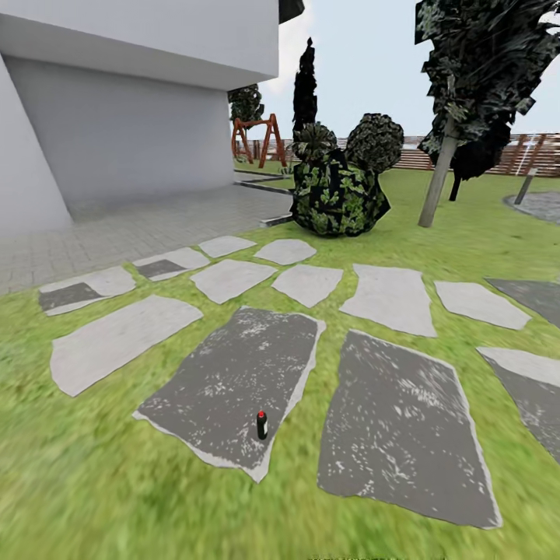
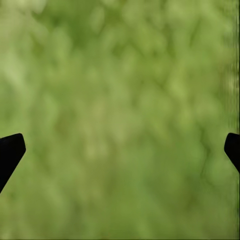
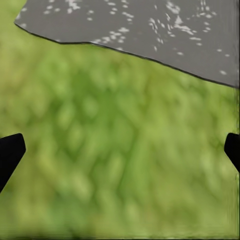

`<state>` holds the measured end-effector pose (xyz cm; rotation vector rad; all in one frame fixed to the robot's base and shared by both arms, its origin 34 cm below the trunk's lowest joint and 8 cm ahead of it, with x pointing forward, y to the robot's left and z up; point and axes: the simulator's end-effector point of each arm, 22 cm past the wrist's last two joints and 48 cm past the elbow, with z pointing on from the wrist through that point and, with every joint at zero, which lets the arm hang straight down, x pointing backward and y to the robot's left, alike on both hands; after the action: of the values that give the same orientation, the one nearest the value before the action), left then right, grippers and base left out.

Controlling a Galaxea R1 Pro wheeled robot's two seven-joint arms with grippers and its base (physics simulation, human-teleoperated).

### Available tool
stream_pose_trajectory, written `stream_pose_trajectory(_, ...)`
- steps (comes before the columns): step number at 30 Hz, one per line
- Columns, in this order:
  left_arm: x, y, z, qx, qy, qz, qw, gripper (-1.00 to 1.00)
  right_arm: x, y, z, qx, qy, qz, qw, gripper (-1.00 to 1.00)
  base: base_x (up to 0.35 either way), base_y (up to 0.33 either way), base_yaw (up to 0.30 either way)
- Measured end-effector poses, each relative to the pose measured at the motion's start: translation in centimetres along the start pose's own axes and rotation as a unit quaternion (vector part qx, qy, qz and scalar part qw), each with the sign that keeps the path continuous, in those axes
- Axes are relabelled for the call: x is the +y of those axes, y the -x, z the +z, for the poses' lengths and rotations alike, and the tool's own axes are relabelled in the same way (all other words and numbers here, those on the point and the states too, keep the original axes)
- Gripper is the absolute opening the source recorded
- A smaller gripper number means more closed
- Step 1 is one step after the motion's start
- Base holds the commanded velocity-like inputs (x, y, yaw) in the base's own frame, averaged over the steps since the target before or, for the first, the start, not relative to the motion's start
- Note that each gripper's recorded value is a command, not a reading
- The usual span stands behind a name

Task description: In the garden, pick up the pesticide atomizer on the floor and spray pesticide onto both trees until each tree trunk is fully covered.

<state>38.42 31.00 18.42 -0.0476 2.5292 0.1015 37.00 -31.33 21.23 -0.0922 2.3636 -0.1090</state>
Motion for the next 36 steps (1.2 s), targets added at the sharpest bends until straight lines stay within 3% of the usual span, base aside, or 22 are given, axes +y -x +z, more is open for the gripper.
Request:
stream_pose_trajectory(7, 0.0, 0.0, 0.0, 0.000, 0.000, 0.000, 1.0000, 1.00, 0.0, 0.0, 0.0, 0.000, 0.000, 0.000, 1.0000, 1.00, 0.035, 0.000, -0.270)
stream_pose_trajectory(17, 0.3, 0.3, 0.0, -0.003, 0.003, -0.003, 1.0000, 1.00, 0.1, 0.0, 0.0, -0.001, 0.002, -0.001, 1.0000, 1.00, 0.223, -0.088, -0.227)
stream_pose_trajectory(22, 4.3, 0.4, -0.1, -0.005, 0.041, -0.037, 0.9985, 1.00, 0.2, 0.0, 0.0, -0.001, 0.002, -0.002, 1.0000, 1.00, 0.254, -0.165, -0.021)
stream_pose_trajectory(26, 5.9, 0.5, -0.2, -0.011, 0.053, -0.041, 0.9977, 1.00, 0.2, 0.0, 0.0, -0.001, 0.002, -0.001, 1.0000, 1.00, 0.272, -0.167, -0.003)
stream_pose_trajectory(36, 6.7, 2.3, -0.5, -0.055, 0.060, -0.039, 0.9959, 1.00, 0.4, 0.7, 0.1, -0.008, 0.003, 0.002, 1.0000, 1.00, 0.275, -0.175, 0.000)
